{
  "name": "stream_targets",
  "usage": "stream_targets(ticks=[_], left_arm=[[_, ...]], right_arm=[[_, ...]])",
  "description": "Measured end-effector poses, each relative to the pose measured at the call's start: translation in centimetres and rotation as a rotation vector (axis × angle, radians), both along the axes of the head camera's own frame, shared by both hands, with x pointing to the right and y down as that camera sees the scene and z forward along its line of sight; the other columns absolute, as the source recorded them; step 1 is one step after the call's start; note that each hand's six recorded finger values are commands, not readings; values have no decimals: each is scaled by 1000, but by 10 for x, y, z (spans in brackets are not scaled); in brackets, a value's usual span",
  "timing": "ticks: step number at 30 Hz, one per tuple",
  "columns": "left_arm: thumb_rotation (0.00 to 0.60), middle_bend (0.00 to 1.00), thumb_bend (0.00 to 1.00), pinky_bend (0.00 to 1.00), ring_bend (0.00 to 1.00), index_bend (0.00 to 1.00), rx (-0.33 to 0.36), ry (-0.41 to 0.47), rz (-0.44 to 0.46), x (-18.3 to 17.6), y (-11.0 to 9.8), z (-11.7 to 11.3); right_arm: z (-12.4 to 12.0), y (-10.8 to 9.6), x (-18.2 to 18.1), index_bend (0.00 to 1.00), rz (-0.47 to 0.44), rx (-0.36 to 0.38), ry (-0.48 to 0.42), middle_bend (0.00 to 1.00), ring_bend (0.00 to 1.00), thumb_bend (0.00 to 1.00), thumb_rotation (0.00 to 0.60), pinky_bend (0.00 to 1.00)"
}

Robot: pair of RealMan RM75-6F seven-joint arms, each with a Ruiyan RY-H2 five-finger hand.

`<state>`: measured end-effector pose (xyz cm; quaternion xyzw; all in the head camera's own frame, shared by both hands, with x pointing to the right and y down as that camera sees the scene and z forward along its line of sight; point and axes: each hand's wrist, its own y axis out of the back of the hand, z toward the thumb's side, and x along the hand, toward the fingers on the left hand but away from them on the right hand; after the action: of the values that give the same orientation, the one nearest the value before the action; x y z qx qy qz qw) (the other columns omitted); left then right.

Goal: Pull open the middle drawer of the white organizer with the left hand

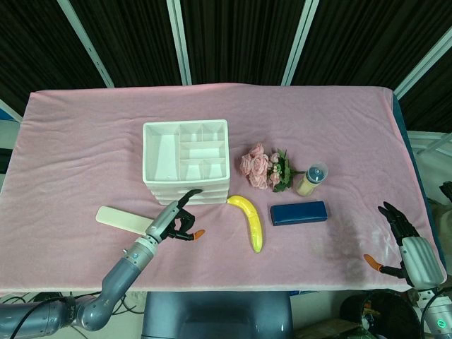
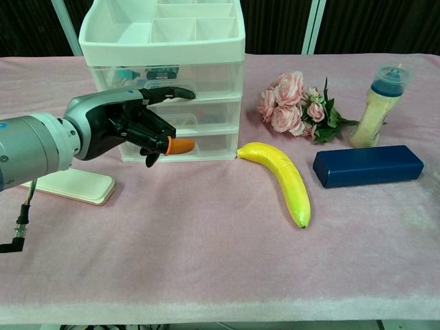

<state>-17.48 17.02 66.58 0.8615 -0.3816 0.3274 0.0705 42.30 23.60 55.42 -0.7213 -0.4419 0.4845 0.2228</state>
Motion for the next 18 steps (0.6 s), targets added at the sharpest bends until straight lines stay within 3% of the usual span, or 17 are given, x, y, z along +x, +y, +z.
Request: stream_targets(ticks=[18], left_arm=[[600,876,274,688,800,169,-16,11,51,-6,23,-12]], right_arm=[[-1,0,0,0,0,3,1,0,12,126,600,146]])
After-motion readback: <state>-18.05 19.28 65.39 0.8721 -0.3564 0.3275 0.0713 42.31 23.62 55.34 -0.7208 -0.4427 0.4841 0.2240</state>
